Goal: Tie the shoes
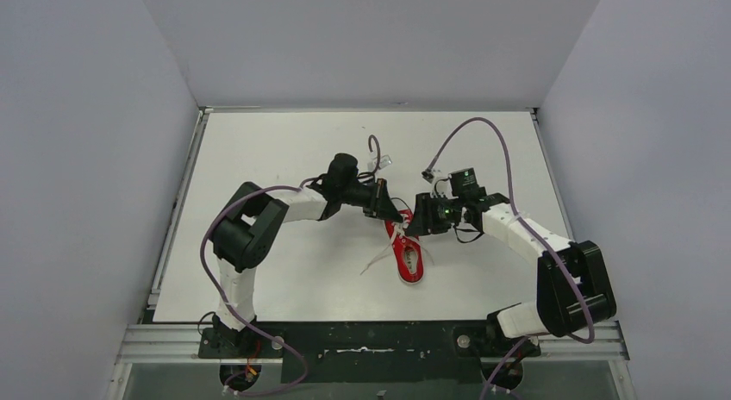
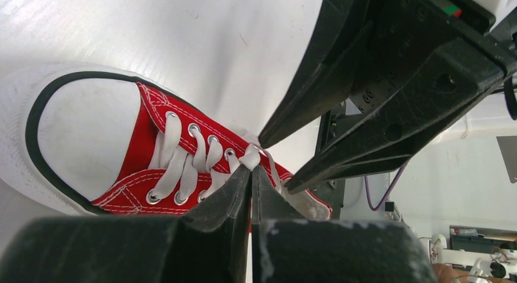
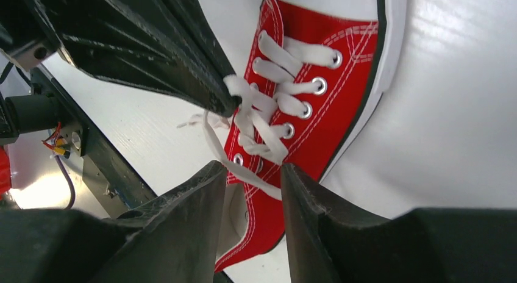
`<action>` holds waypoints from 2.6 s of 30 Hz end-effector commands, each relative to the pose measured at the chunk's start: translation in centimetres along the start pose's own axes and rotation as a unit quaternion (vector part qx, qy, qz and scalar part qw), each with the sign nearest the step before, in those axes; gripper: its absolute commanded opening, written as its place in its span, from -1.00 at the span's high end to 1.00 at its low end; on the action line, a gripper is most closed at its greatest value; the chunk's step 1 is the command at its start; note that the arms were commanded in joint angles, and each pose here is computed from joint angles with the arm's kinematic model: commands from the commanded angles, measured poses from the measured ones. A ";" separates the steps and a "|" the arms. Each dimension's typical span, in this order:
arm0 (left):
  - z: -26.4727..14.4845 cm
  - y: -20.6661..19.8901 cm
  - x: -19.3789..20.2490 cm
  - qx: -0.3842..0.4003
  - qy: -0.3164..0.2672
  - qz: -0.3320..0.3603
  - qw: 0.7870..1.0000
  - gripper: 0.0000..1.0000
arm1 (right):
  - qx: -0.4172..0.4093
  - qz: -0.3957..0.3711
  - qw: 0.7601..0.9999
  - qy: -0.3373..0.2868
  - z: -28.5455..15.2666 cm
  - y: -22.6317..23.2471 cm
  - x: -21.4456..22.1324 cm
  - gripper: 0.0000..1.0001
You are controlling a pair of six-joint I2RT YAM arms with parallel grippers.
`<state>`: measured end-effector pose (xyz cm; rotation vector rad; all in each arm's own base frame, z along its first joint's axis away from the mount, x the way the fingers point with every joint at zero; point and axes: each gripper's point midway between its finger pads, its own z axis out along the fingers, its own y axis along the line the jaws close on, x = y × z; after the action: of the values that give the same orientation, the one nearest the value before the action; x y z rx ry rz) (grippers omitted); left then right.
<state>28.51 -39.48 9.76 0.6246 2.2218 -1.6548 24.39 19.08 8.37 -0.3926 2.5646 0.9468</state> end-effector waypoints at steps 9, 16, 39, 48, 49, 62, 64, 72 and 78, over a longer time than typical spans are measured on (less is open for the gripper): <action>-1.2 -3.0 -1.8 0.032 -0.025 0.035 0.999 1.00 | -0.052 -0.060 0.996 -0.042 0.7 0.9 -1.8 0.26; -1.1 -2.9 -2.0 0.031 -0.026 0.030 0.999 1.00 | -0.039 -0.060 0.997 -0.039 0.5 0.8 -1.2 0.23; -1.3 -1.4 -1.2 -0.010 -0.017 0.037 0.999 0.58 | 0.019 -0.027 0.999 -0.032 0.6 -1.5 -0.5 1.00; 0.0 -1.4 0.3 -0.006 0.011 0.045 0.999 0.08 | 0.018 -0.024 0.999 -0.033 0.5 -1.5 -0.7 1.00; 0.1 -1.6 0.4 -0.003 0.011 0.048 0.999 0.07 | 0.017 -0.022 0.999 -0.032 0.6 -1.5 -0.7 1.00; 0.9 -0.5 0.3 -0.032 0.016 0.054 0.998 0.58 | 0.007 -0.005 0.999 -0.042 0.2 -0.9 -1.5 0.80; 1.0 -0.5 0.3 -0.033 0.018 0.053 0.998 0.64 | 0.010 -0.001 0.999 -0.045 -0.1 -1.2 -1.6 0.62; 1.2 -0.4 0.4 -0.030 0.022 0.050 0.998 0.65 | -0.018 0.010 0.999 -0.050 -0.1 -1.3 -3.0 0.39; 1.1 -0.6 0.6 -0.026 0.025 0.047 0.998 0.63 | -0.059 -0.002 0.997 -0.052 0.5 -0.2 -3.8 0.34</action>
<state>27.26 -39.71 8.21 0.7032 2.2956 -1.5206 26.26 18.12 7.08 -0.2784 2.5530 1.0038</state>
